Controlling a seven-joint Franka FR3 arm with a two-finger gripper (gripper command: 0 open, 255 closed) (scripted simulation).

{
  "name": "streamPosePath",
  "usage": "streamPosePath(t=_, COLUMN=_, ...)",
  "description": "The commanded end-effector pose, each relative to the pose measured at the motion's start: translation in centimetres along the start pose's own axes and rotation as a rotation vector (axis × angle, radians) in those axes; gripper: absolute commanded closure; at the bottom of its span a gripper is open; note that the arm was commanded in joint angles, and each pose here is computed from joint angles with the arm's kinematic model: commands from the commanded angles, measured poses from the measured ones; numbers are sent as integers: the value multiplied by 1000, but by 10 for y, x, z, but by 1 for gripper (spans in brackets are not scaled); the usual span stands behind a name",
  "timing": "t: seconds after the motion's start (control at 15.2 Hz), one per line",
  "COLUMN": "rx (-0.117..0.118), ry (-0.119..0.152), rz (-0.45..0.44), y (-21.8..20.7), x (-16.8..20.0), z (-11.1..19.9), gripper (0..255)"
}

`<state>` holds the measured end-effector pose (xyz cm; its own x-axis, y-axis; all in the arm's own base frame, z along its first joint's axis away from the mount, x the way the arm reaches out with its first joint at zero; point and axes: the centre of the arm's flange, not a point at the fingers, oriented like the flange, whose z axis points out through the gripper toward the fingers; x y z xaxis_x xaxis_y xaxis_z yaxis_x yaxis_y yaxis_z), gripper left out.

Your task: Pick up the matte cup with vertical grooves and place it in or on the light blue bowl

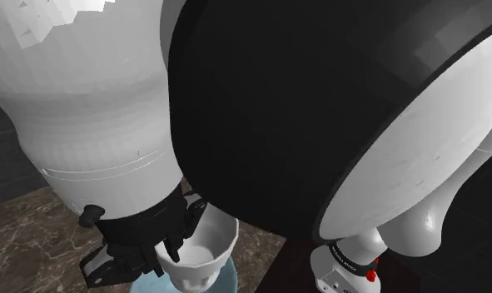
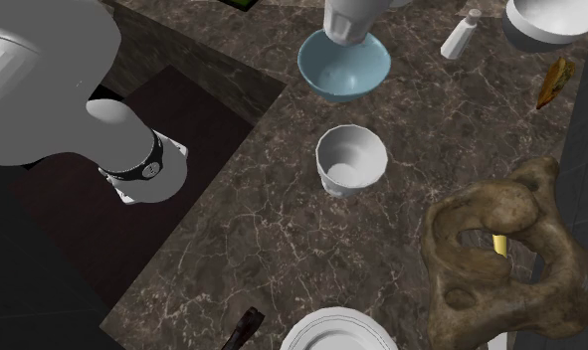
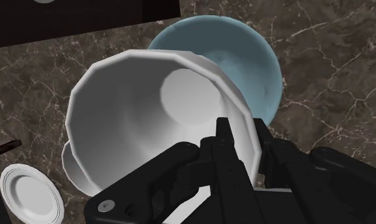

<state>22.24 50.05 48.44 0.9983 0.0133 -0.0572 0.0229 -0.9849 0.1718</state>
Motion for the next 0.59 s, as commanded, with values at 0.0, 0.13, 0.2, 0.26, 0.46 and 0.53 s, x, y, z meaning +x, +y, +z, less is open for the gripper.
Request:
streamPosePath(t=0.0, rx=1, ry=1, rz=0, y=-2, x=0, z=10, gripper=255)
streamPosePath(t=0.13, rx=1, ry=1, rz=0, y=-3, x=0, z=20, gripper=255)
streamPosePath(t=0.2, rx=1, ry=1, rz=0, y=-4, x=1, z=26, gripper=255)
streamPosePath(t=0.26, rx=1, ry=1, rz=0, y=-5, x=1, z=31, gripper=255)
streamPosePath(t=0.46, rx=1, ry=1, rz=0, y=-8, x=2, z=46, gripper=255)
streamPosePath(t=0.53, rx=1, ry=1, rz=0, y=-9, x=2, z=52, gripper=255)
